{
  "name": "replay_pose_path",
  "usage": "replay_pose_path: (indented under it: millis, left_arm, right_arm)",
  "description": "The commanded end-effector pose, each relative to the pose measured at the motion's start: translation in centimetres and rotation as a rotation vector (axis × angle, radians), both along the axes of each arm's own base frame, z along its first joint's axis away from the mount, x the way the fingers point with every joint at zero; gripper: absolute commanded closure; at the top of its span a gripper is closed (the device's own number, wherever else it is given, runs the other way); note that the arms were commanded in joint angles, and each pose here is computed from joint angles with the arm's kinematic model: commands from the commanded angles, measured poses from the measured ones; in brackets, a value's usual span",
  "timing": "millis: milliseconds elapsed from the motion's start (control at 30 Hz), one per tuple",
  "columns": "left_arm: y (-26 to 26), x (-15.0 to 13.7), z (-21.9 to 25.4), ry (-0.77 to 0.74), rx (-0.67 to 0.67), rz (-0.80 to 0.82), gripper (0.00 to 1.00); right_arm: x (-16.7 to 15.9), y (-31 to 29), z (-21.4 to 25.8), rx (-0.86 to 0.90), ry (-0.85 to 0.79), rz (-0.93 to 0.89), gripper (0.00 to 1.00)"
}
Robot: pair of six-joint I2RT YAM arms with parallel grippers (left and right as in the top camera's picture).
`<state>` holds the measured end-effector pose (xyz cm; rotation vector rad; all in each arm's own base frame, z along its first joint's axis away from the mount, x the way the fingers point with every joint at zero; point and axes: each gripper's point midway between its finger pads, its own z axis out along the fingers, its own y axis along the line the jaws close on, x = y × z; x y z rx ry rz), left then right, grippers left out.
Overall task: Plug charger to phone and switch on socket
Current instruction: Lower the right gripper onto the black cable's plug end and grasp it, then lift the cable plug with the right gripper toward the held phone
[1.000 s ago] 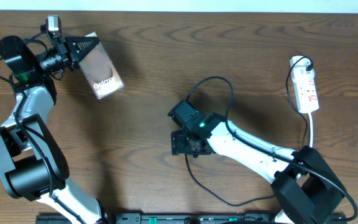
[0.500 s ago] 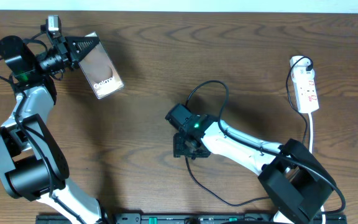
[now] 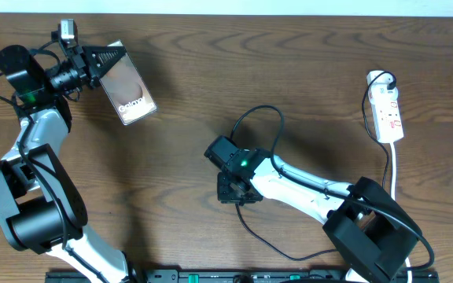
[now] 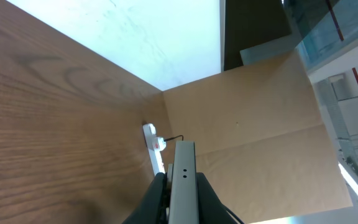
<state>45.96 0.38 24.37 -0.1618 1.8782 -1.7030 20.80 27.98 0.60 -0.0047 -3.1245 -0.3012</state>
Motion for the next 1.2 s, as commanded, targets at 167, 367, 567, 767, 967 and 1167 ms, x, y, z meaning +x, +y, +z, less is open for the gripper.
replay_pose_path:
  millis: [167, 367, 567, 767, 967, 1167]
  left_arm:
    - [-0.2, -0.3, 0.8, -0.033, 0.014, -0.021, 0.93]
    - [-0.2, -0.3, 0.8, -0.037, 0.016, -0.021, 0.93]
    - [-0.2, -0.3, 0.8, -0.043, 0.02, -0.021, 0.93]
    - [-0.2, -0.3, 0.8, -0.043, 0.02, -0.021, 0.92]
    - [-0.2, -0.3, 0.8, -0.043, 0.02, -0.021, 0.93]
    - [-0.2, -0.4, 0.8, -0.041, 0.019, -0.021, 0.93]
  right_arm:
    - [-0.1, -0.2, -1.2, -0.029, 0.026, -0.02, 0.71]
    - [0.0, -0.4, -1.5, -0.022, 0.053, -0.035, 0.76]
    - [0.0, -0.4, -1.5, -0.022, 0.052, -0.035, 0.78]
    - [0.0, -0.3, -1.5, -0.022, 0.053, -0.034, 0.9]
    - [0.4, 0.2, -0.8, -0.004, 0.043, -0.003, 0.99]
    - [1.0, 5.2, 3.0, 0.27, 0.059, 0.21, 0.99]
